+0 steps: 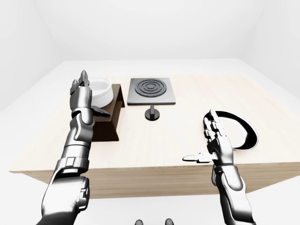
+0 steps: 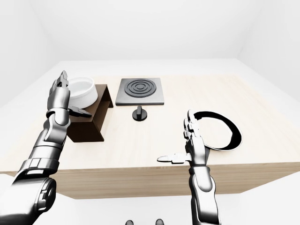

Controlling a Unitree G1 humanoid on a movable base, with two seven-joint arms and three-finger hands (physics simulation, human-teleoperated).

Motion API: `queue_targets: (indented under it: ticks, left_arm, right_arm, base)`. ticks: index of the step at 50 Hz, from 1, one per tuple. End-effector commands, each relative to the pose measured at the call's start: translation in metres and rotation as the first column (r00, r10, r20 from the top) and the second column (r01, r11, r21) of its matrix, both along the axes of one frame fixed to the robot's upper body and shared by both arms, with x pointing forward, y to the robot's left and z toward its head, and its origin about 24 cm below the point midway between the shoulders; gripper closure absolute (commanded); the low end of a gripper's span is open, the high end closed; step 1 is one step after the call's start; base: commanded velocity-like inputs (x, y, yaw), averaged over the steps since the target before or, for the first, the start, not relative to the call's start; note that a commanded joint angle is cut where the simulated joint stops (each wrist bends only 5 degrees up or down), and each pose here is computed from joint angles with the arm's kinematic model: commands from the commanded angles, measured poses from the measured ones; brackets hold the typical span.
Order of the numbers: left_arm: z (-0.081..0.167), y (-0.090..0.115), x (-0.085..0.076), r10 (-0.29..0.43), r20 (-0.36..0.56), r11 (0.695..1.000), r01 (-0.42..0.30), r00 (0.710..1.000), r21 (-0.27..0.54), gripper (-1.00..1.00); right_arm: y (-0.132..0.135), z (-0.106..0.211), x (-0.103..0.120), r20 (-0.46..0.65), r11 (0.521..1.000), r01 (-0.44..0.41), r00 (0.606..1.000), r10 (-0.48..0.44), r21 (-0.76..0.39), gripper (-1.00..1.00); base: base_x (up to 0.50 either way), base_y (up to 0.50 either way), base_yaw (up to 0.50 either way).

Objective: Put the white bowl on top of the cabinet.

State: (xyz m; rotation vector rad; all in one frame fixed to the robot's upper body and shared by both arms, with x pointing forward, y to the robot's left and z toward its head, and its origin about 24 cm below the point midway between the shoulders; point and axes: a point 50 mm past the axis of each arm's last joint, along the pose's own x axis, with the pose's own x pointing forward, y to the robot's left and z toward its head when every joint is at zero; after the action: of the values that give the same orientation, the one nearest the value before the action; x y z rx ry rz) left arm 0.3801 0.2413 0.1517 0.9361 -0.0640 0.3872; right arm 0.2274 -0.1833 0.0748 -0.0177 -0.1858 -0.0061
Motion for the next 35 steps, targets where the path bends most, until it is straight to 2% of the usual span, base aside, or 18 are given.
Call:
queue_targets:
  ticks: [1, 12, 20, 23, 24, 25, 29, 34, 35]
  left_arm:
    - [-0.005, 0.001, -0.002, -0.001, -0.014, 1.0, 0.0, 1.0, -0.008, -1.0]
    - [-0.003, -0.001, -0.004, -0.015, -0.002, 1.0, 0.015, 1.0, 0.006, -1.0]
    - [0.014, -0.019, -0.02, -0.106, 0.048, 0.985, 0.098, 0.993, 0.14, -1.0]
    - [0.025, -0.029, -0.029, -0.149, 0.065, 0.966, 0.131, 0.987, 0.224, -1.0]
    - [0.025, -0.03, -0.029, -0.148, 0.063, 0.965, 0.131, 0.987, 0.227, -1.0]
    - [0.03, -0.036, -0.034, -0.177, 0.056, 0.948, 0.155, 0.983, 0.276, -1.0]
    - [0.038, -0.051, -0.045, -0.21, 0.029, 0.906, 0.183, 0.977, 0.382, -1.0]
    - [0.041, -0.064, -0.06, -0.212, 0.002, 0.871, 0.188, 0.977, 0.453, -1.0]
    - [0.041, -0.065, -0.063, -0.214, 0.002, 0.873, 0.191, 0.977, 0.448, -1.0]
  right_arm:
    - [0.0, 0.0, 0.0, 0.0, 1.0, -0.001, 1.0, 0.001, 0.0, -1.0]
    - [0.002, -0.001, 0.0, -0.001, 1.0, -0.004, 1.0, 0.004, -0.003, -1.0]
    - [0.002, -0.001, 0.0, -0.002, 1.0, -0.005, 1.0, 0.005, -0.005, -1.0]
    - [0.002, -0.001, -0.001, -0.002, 1.0, -0.006, 1.0, 0.006, -0.006, -1.0]
    - [0.002, -0.001, -0.001, -0.002, 1.0, -0.006, 1.0, 0.006, -0.006, -1.0]
    - [0.003, -0.002, -0.001, -0.004, 1.0, -0.008, 1.0, 0.007, -0.007, -1.0]
    - [0.004, -0.003, -0.001, -0.006, 1.0, -0.011, 1.0, 0.011, -0.009, -1.0]
    - [0.004, -0.003, -0.001, -0.005, 1.0, -0.011, 1.0, 0.011, -0.01, -1.0]
    - [0.005, -0.002, -0.001, -0.003, 1.0, -0.01, 1.0, 0.01, -0.012, -1.0]
  base:
    - [0.0, 0.0, 0.0]
    - [0.0, 0.0, 0.0]
    - [0.0, 0.0, 0.0]
    - [0.0, 0.0, 0.0]
    - [0.0, 0.0, 0.0]
    - [0.0, 0.0, 0.0]
    - [0.0, 0.0, 0.0]
    - [0.0, 0.0, 0.0]
    - [0.0, 0.0, 0.0]
